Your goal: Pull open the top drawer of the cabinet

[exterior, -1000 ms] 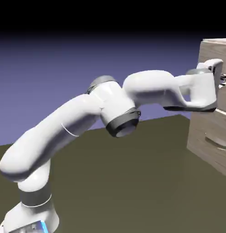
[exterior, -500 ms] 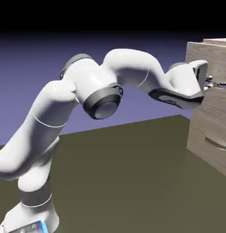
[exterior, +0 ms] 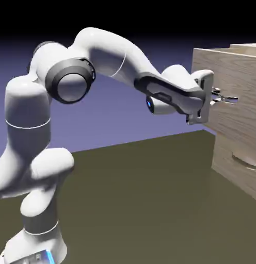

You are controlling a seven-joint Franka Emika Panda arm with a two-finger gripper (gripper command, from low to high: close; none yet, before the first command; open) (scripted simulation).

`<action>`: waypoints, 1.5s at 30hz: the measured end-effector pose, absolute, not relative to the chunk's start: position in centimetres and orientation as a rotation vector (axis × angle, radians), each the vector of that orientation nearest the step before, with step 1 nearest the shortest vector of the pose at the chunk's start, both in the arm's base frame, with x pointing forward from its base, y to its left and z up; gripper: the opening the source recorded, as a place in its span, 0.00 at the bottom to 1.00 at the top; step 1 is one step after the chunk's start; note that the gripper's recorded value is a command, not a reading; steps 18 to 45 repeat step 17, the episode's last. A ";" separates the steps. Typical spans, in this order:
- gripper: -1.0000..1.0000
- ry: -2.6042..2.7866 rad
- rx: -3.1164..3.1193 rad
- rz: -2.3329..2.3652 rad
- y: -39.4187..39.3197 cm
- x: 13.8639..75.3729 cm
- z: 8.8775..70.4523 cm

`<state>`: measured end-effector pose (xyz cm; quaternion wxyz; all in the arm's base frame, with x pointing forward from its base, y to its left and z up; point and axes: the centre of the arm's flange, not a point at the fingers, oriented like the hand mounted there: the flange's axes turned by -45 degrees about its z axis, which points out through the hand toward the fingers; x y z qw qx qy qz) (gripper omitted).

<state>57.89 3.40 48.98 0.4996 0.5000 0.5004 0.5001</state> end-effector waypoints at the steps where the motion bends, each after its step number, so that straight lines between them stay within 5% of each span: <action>1: 0.00 1.210 1.210 1.210 3.4 57.6 49.0; 14: 0.00 1.210 1.209 1.210 3.4 51.6 49.0; 15: 1.00 1.210 1.209 1.210 3.4 51.0 49.0; 45: 1.00 1.210 1.209 1.210 3.4 51.0 49.0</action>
